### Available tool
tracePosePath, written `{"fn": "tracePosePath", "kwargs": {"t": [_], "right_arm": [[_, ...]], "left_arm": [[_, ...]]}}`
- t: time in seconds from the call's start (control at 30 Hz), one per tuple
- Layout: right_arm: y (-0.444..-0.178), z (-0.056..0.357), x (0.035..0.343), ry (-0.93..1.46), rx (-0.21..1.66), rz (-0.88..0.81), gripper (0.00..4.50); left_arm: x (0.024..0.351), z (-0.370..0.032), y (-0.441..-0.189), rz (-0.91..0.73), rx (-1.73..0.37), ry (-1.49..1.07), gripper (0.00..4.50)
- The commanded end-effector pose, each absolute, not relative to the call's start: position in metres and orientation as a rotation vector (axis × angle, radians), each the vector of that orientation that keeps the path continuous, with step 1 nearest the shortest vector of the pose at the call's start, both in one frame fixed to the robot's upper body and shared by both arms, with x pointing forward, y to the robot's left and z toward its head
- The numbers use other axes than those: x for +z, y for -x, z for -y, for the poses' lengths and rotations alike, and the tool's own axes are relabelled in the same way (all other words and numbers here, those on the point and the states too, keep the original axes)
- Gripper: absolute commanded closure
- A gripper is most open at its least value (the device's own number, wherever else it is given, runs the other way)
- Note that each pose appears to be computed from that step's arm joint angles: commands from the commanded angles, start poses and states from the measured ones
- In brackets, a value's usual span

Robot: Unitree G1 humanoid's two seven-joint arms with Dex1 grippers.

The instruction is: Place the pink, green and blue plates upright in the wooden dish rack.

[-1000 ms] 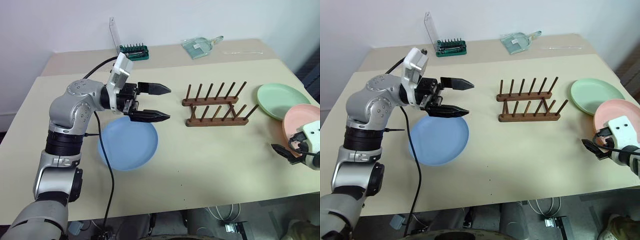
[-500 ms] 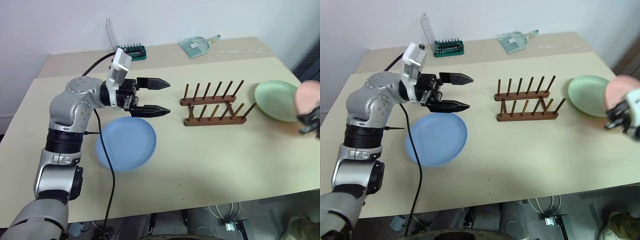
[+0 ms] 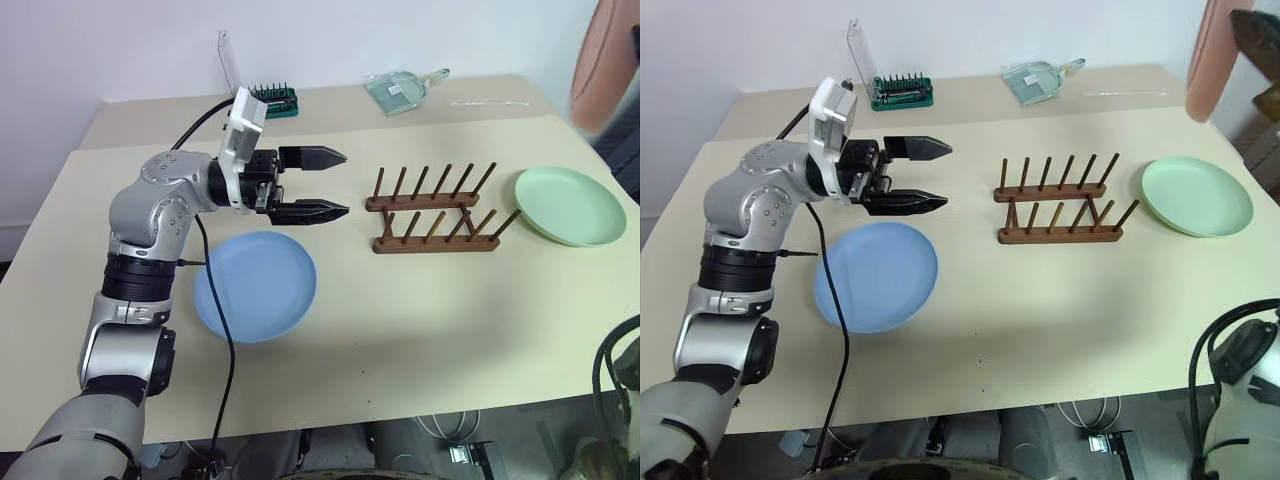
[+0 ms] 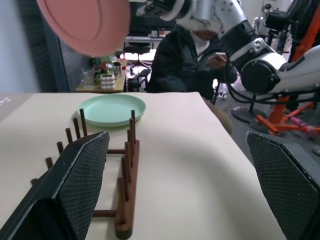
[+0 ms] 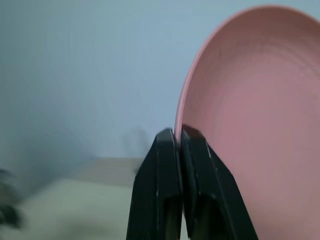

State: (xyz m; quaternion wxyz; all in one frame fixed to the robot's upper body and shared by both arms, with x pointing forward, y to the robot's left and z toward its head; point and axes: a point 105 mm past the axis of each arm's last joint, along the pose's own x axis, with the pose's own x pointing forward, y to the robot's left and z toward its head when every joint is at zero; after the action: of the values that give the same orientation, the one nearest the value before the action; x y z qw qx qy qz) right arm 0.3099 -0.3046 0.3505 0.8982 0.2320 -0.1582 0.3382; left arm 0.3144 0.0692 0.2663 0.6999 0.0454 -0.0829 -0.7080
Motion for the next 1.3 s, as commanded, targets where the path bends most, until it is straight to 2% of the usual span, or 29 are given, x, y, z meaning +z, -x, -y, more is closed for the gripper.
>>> {"fn": "tracePosePath", "kwargs": {"t": [0.03, 0.37, 0.5, 0.63, 0.9, 1.3], "right_arm": [[-0.306, 0.306, 0.345, -0.599, 0.797, 0.302, 4.48], [-0.29, 0.313, 0.329, -0.771, 0.977, 0.182, 4.48], [-0.296, 0.317, 0.313, -0.745, 0.932, 0.129, 4.48], [-0.292, 0.317, 0.313, -0.782, 0.966, 0.117, 4.48], [-0.302, 0.317, 0.298, -0.761, 0.929, 0.067, 4.48], [-0.31, 0.298, 0.268, -0.724, 0.966, 0.0, 4.48]], "left_arm": [[0.279, -0.073, -0.308, 0.253, -1.568, -0.132, 0.0], [0.276, -0.076, -0.304, 0.248, -1.551, -0.118, 0.0], [0.276, -0.075, -0.304, 0.251, -1.555, -0.122, 0.0], [0.275, -0.076, -0.304, 0.243, -1.557, -0.13, 0.0], [0.275, -0.074, -0.303, 0.244, -1.565, -0.142, 0.0], [0.274, -0.074, -0.302, 0.23, -1.566, -0.145, 0.0]]}}
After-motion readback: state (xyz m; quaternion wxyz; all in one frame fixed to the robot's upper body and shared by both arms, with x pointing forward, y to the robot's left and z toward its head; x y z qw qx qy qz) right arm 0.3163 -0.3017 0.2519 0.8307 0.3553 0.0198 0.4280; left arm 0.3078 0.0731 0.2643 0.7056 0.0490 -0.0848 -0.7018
